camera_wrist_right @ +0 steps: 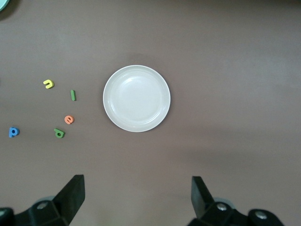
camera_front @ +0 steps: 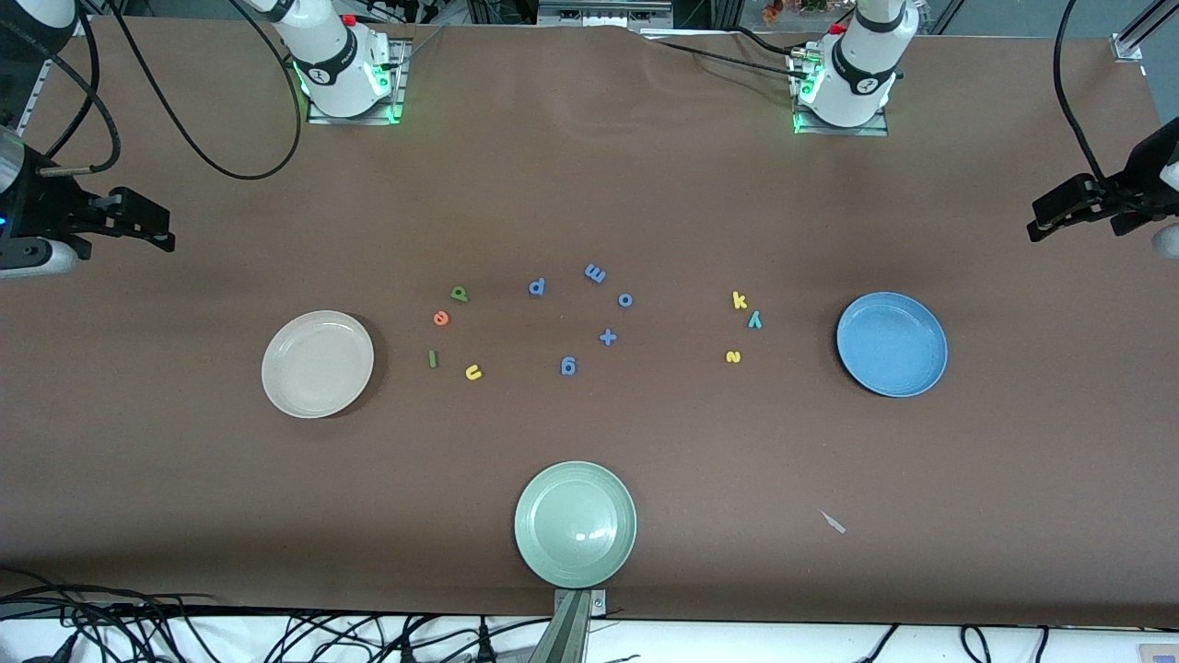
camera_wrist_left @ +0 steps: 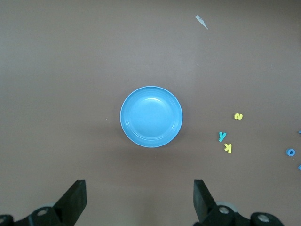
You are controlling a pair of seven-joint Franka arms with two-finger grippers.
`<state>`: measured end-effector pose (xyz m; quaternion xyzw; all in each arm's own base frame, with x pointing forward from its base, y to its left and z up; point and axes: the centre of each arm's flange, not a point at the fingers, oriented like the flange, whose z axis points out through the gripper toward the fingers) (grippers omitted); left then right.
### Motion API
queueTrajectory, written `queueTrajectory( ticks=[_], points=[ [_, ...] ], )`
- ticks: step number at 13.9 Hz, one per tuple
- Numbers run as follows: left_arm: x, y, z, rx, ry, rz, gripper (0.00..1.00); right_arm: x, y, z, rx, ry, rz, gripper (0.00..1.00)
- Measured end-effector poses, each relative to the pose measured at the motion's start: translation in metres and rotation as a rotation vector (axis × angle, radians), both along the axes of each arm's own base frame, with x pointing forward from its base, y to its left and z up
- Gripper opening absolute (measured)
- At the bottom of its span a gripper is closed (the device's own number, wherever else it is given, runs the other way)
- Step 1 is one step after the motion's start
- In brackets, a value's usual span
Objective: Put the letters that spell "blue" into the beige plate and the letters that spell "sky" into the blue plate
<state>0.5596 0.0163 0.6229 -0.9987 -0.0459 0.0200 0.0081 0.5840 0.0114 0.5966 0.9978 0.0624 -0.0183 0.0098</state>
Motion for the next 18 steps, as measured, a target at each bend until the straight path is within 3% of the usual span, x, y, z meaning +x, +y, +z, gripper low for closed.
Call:
queueTrajectory(
  ticks=[10,14,18],
  points=[
    [0.0000,0.0000,-0.0001,0.000,0.000,-0.001,1.00,-0.0004,0.0045,0.0007,-0.001,0.000,-0.022,1.00],
    [0.0005,0.0000,-0.0010,0.000,0.002,-0.001,1.00,-0.0051,0.0039,-0.0026,-0.003,0.042,-0.029,1.00],
    [0.0013,0.0000,-0.0025,0.000,0.004,-0.001,1.00,-0.0056,0.0038,-0.0029,-0.003,0.046,-0.030,1.00]
  ],
)
